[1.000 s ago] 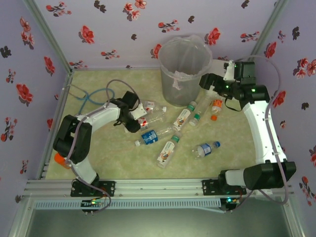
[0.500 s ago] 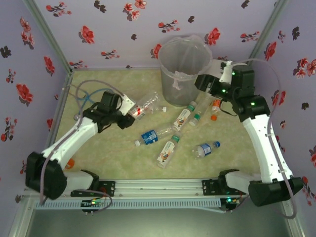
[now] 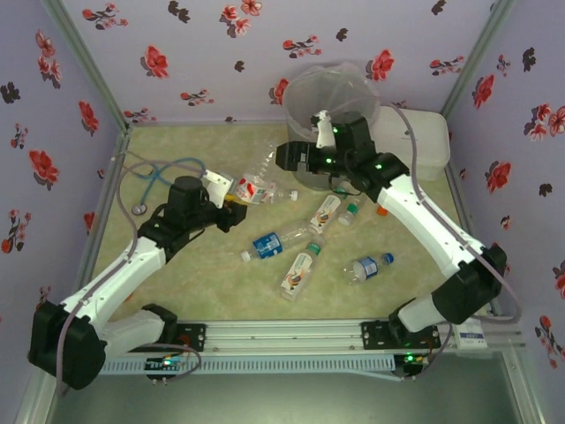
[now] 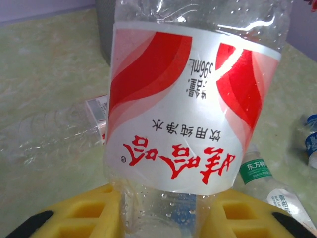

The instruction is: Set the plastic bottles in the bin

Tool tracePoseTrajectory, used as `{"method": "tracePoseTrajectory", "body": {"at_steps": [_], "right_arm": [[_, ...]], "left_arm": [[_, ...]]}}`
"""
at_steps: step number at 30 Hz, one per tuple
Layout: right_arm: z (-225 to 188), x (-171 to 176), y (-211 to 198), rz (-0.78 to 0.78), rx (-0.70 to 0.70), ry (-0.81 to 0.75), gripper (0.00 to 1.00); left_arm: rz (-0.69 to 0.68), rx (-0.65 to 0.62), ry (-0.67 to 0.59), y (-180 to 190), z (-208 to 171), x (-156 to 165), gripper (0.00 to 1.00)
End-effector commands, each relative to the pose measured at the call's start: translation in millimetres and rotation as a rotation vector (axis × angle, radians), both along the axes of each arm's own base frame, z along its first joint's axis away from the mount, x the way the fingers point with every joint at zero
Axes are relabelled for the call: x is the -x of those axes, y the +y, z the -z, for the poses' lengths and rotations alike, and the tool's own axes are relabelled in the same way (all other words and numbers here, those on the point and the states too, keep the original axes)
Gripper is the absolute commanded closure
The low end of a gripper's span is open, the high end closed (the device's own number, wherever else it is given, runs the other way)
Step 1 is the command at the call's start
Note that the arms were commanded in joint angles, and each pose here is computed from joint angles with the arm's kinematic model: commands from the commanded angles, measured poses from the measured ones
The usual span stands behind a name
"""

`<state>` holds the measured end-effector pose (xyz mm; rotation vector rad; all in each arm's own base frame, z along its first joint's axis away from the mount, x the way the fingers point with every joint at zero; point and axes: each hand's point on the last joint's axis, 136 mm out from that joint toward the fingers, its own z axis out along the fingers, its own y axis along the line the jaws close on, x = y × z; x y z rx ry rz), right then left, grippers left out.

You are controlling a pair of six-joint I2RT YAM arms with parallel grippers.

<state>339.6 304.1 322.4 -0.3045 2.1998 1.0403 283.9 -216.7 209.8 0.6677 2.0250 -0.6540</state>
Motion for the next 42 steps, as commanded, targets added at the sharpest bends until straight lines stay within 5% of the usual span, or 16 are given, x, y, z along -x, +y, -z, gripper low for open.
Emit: {"method": "tracePoseTrajectory", "body": {"at_steps": [1, 14, 20, 23, 24, 34, 39, 42], "right_arm": [[-17.5, -5.9, 15.7, -0.031, -0.036, -0.044, 0.01], [-7.7, -19.8, 21.4, -0.022, -0.005, -0.033, 0.41], [-35.9, -27.7, 14.2, -0.018, -0.007, -0.108, 0.52], [-57.6, -36.7, 0.7, 0.005, -0.001, -0.167, 0.54], [-72.0, -38.5, -4.2, 0.009, -0.017, -0.195, 0.55], [-198.3, -50.8, -94.5, 0.211, -0.11, -0.495, 0.76], [-197.5, -71.8, -147.6, 0.42, 0.127, -0.632, 0.99], [-185.1, -91.4, -169.0, 0.491, 0.242, -0.635, 1.0]], "left_arm": [[0.05, 0.034, -0.045, -10.3, -12.8, 4.8, 0.83], [0.066, 0.015, -0.034, -14.4, -8.5, 3.3, 0.77], [0.06, 0.001, -0.023, -16.0, -19.2, -2.2, 0.44], [0.009, 0.008, -0.035, -11.7, -24.9, -8.7, 0.05], [-0.002, 0.012, -0.035, -10.7, -25.7, -9.8, 0.0], [-0.018, -0.001, 0.012, -10.4, -17.2, -12.1, 0.0], [-0.083, -0.092, 0.065, 1.7, 2.1, -18.4, 0.0], [-0.12, -0.159, 0.092, 10.4, 11.8, -22.1, 0.0]]}}
